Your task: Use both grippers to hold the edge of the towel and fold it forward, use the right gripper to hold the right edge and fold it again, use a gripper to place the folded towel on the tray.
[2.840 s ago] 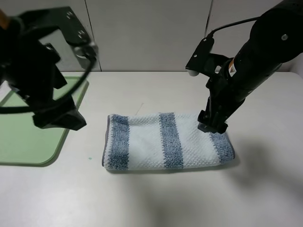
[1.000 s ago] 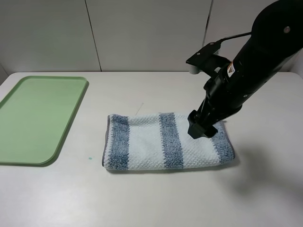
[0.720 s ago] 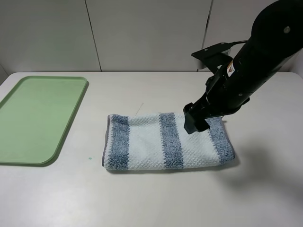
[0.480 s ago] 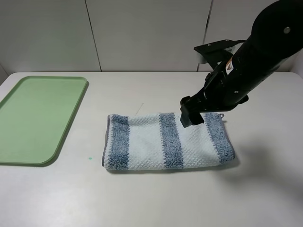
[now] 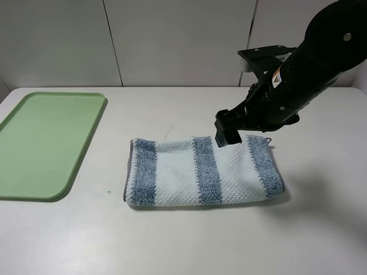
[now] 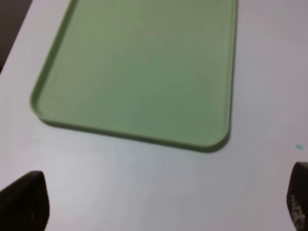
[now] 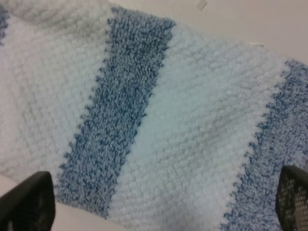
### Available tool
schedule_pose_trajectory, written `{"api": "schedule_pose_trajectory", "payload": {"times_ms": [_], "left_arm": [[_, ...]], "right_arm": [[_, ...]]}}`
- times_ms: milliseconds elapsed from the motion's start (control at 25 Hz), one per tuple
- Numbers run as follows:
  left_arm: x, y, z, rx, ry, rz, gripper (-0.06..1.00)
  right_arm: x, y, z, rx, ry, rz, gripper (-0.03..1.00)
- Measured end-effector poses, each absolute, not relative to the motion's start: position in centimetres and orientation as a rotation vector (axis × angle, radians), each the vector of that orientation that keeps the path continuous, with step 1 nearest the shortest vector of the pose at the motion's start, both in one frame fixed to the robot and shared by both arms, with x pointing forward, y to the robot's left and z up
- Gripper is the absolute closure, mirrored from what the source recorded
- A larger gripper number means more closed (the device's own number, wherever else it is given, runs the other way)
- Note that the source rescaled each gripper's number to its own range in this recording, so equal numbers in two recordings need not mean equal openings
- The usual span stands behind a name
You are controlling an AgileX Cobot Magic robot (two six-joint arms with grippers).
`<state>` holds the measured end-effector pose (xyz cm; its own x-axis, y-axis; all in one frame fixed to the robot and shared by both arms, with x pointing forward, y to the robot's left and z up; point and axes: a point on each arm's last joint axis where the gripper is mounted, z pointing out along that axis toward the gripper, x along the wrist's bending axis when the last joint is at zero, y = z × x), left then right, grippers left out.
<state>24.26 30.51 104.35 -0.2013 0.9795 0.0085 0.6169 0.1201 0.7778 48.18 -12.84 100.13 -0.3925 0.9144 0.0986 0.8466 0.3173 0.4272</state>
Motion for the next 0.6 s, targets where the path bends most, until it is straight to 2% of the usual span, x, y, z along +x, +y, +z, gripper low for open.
{"api": "schedule_pose_trajectory", "payload": {"times_ms": [360, 600], "left_arm": [[24.2, 30.5, 104.4, 1.515, 1.912, 0.922, -0.05], [24.2, 30.5, 104.4, 1.515, 1.912, 0.922, -0.05]], "right_arm": [[48.4, -12.8, 100.2, 1.65, 2.376, 0.656, -0.03], [49.6, -14.8, 100.2, 1.756, 2.288, 0.633, -0.03]]}}
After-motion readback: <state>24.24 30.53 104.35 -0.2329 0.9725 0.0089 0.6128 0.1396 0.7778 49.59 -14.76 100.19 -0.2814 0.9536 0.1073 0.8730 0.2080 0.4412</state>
